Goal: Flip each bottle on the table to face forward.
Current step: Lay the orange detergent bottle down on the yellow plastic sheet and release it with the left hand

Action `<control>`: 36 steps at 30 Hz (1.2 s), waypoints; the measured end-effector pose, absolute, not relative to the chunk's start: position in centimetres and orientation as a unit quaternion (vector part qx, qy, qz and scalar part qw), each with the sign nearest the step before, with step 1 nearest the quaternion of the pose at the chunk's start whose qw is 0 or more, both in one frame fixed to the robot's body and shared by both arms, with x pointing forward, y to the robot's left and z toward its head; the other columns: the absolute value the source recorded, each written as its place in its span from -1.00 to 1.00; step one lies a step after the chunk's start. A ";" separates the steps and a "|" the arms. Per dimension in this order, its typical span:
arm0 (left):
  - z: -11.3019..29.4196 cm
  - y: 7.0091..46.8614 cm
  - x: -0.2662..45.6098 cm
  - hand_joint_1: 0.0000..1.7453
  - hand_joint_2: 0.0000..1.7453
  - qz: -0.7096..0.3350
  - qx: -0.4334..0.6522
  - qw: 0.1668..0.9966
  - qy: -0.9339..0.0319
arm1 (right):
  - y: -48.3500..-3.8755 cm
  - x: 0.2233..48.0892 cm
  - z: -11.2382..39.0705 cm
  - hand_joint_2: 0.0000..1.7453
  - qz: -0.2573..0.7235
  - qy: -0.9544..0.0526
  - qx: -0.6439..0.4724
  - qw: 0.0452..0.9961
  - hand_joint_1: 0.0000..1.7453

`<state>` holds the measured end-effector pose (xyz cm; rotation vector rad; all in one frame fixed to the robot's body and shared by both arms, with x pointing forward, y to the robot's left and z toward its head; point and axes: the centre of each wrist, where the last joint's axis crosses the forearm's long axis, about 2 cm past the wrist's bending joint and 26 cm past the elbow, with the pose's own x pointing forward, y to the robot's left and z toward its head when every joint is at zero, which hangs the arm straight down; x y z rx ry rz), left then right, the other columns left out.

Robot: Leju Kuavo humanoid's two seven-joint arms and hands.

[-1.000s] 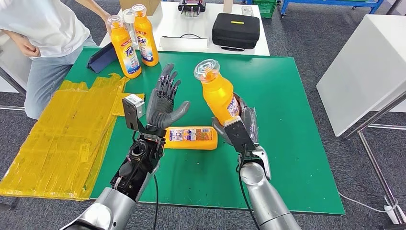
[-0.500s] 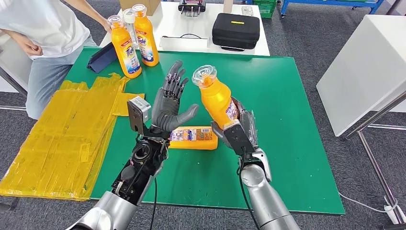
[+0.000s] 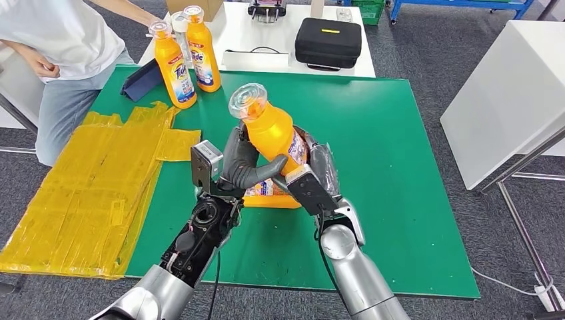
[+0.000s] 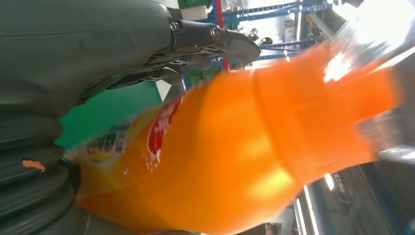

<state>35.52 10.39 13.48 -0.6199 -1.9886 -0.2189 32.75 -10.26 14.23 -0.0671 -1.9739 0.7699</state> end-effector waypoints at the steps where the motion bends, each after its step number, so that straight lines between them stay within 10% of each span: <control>1: 13.5 10.4 35.5 -1.00 1.00 -0.091 -0.257 0.500 -0.822 | -10.0 32.7 14.4 1.00 0.321 -0.813 -0.025 0.484 1.00; 13: 13.2 10.3 35.6 -0.97 1.00 -0.094 -0.257 0.502 -0.820 | -8.4 32.7 15.2 1.00 0.348 -0.815 -0.007 0.464 1.00; 17: 13.1 10.3 35.6 1.00 1.00 -0.092 -0.254 0.503 -0.821 | -8.3 32.7 15.1 1.00 0.354 -0.811 -0.008 0.465 1.00; 36: 12.1 10.8 34.9 1.00 1.00 -0.076 -0.229 0.510 -0.825 | -8.0 32.6 13.8 1.00 0.373 -0.797 0.000 0.476 1.00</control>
